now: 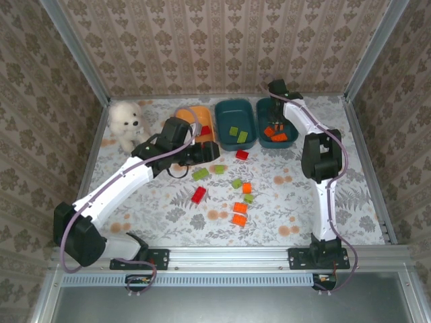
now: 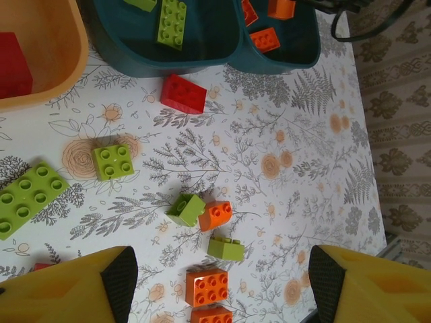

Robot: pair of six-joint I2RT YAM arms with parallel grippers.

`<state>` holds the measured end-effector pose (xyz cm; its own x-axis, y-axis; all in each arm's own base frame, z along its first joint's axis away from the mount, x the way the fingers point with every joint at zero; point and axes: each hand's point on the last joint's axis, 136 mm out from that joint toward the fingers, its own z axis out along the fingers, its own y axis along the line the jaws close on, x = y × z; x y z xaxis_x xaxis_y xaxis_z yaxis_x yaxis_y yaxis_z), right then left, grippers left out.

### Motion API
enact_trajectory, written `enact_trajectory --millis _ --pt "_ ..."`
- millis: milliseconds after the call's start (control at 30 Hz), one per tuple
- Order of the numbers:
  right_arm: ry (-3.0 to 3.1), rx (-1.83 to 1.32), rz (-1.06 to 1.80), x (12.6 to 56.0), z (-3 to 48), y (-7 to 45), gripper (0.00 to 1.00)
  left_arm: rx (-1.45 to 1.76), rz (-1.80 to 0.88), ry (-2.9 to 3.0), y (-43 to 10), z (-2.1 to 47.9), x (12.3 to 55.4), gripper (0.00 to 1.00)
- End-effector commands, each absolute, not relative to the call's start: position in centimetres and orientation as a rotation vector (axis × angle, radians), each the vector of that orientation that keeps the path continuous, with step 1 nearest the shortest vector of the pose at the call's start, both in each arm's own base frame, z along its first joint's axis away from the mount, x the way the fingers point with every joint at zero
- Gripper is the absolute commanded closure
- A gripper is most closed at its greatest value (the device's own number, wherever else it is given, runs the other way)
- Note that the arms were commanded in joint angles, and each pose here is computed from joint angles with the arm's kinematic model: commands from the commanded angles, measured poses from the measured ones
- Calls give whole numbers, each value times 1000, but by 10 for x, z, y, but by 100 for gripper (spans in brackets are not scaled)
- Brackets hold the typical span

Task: Sort the legos into containers by color

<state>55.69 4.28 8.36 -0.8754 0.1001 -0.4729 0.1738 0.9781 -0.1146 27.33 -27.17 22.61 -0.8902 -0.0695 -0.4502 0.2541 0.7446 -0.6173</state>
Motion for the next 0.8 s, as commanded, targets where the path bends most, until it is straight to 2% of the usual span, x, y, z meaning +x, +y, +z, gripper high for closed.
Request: enact_trajectory --millis 0,467,533,633,767 --pt "2680 244 -264 556 77 28 68 110 -956 2492 -263 228 269 29" --pt "2771 203 -397 556 49 15 64 60 -961 2497 -259 224 268 29" --pt "2769 191 -389 559 51 17 60 63 -960 2496 -259 224 267 29" --pt "2746 161 -361 564 65 25 48 71 -952 2501 -257 223 264 29" --pt "2676 117 -326 569 101 39 35 72 -928 2506 -250 220 261 29"
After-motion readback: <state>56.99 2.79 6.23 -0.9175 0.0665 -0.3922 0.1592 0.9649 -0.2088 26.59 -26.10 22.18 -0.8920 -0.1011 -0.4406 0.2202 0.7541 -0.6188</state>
